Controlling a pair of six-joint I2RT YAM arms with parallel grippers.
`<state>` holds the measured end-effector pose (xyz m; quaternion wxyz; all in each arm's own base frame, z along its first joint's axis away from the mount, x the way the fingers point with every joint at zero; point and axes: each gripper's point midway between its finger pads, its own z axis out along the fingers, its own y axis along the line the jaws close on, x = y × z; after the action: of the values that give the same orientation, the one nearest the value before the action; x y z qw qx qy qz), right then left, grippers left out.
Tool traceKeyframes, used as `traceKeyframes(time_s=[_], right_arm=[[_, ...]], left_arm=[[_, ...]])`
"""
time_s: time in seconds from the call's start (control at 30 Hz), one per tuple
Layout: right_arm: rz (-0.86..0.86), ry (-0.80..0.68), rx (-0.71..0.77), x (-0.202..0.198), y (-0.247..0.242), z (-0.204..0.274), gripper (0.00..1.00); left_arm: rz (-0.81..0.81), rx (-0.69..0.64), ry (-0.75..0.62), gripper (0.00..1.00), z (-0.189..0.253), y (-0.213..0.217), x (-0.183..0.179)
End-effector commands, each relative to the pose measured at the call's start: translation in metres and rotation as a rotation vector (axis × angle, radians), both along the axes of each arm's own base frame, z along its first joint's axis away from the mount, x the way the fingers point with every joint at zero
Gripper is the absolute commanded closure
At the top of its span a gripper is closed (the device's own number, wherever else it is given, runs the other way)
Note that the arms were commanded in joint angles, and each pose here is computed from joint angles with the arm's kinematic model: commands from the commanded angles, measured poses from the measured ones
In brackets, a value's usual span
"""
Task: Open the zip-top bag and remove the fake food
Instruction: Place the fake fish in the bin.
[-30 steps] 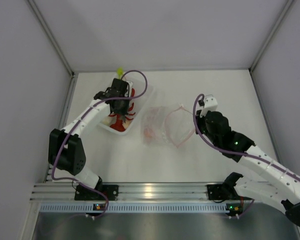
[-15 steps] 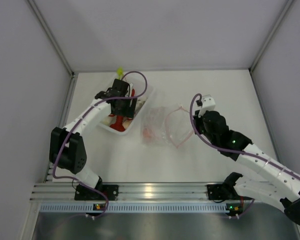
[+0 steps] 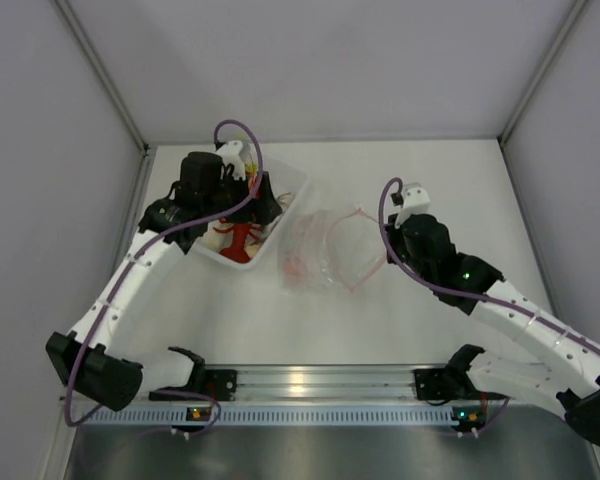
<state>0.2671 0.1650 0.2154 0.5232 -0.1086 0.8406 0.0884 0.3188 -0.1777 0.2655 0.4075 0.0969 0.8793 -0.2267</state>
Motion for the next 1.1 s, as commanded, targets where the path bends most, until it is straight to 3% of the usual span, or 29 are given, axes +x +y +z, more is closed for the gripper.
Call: traceKeyframes(time_s=[0.0,0.1,0.2,0.23,0.33,0.37,0.43,0.53,0.77,0.93,1.07], right_arm=[[-0.054,-0.033,0.085,0.009,0.001,0.032,1.0],[-0.049,-0.012,0.139,0.009,0.01,0.035,1.0],[-0.035,0.017,0.174,0.007,0.018,0.039,1.0],[-0.029,0.024,0.181,0.006,0.021,0.039,1.0],[-0.007,0.033,0.226,0.003,0.03,0.049,1.0],[-0.008,0.039,0.231,0.002,0.031,0.05,1.0],[0.0,0.033,0.246,0.002,0.035,0.058,1.0],[0.022,0.028,0.246,-0.001,0.043,0.066,1.0],[0.041,0.008,0.271,-0.007,0.058,0.084,1.0],[0.051,-0.009,0.275,-0.016,0.064,0.099,1.0],[0.054,-0.02,0.26,-0.023,0.067,0.105,1.0]], left_arm=[[-0.018,-0.132,-0.092,0.02,0.043,-0.029,-0.017],[-0.003,-0.158,-0.157,0.02,0.071,-0.052,-0.036],[0.021,-0.199,-0.198,0.09,0.095,-0.07,-0.051],[0.045,-0.199,-0.215,0.23,0.1,-0.073,-0.052],[-0.006,-0.228,-0.231,0.32,0.115,-0.099,-0.072],[-0.025,-0.239,-0.243,0.4,0.123,-0.108,-0.082],[-0.067,-0.241,-0.228,0.43,0.12,-0.128,-0.09],[-0.137,-0.245,-0.211,0.56,0.117,-0.164,-0.109],[-0.109,-0.213,-0.192,0.77,0.084,-0.207,-0.108],[0.063,-0.105,-0.211,0.94,0.047,-0.193,-0.081],[0.118,-0.05,-0.22,0.97,0.028,-0.182,-0.075]])
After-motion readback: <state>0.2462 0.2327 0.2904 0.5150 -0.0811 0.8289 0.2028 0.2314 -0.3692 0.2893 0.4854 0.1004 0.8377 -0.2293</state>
